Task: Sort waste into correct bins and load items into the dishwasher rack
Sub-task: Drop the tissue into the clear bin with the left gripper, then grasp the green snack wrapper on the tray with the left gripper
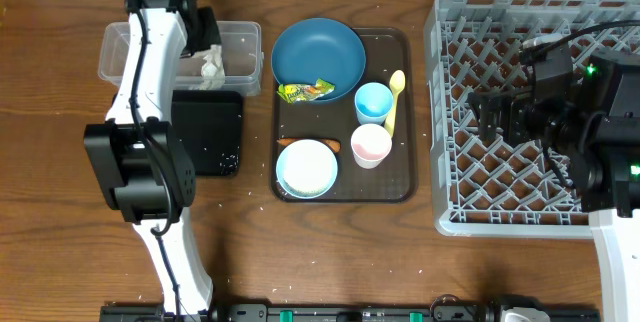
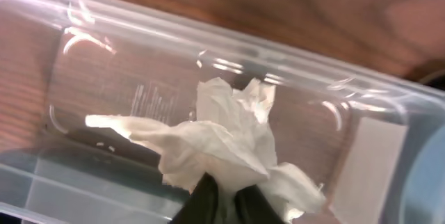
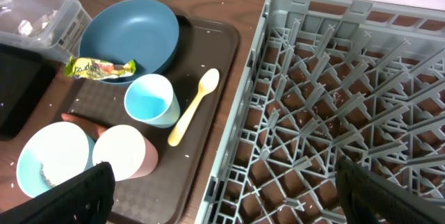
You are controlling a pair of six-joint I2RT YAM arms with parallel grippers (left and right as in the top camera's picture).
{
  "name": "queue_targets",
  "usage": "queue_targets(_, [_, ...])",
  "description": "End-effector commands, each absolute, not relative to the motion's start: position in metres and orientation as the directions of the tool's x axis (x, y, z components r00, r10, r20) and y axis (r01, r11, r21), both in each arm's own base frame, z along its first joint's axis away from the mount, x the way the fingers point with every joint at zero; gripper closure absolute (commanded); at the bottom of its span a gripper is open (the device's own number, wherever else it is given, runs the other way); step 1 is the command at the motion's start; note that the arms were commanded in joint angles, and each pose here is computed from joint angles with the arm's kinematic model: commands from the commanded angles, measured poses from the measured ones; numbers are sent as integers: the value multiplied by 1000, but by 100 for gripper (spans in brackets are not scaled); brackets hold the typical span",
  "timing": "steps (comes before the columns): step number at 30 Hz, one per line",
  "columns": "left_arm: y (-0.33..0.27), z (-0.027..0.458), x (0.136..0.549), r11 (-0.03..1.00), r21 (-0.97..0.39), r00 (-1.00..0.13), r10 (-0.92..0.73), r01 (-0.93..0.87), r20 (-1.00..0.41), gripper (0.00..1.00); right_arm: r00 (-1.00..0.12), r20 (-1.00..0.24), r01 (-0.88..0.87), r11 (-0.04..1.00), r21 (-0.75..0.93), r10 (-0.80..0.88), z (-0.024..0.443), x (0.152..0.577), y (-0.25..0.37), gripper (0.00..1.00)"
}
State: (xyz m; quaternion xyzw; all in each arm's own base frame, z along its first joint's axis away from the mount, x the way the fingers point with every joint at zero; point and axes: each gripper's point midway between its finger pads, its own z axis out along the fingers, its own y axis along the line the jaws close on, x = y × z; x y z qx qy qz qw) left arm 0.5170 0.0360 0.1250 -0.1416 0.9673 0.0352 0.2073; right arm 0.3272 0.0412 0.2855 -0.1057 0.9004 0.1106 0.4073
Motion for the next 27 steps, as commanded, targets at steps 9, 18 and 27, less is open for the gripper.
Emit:
queue_targets(9, [35,125,522,953,2,-860,-271,-302,-432,47,-636,-766,-276,955,109,-96,292,329,40,1])
queue_targets(18, [-23,173,509,970,-194,-873,-220,-148,-435,42,-635,-766,-276,955,109,-96,292,329,40,1])
queue_targets(27, [-84,151,435,945,-192,-944,-295,-265,-149,38,-639,-763,-276,955,110,-96,291,328,40,1])
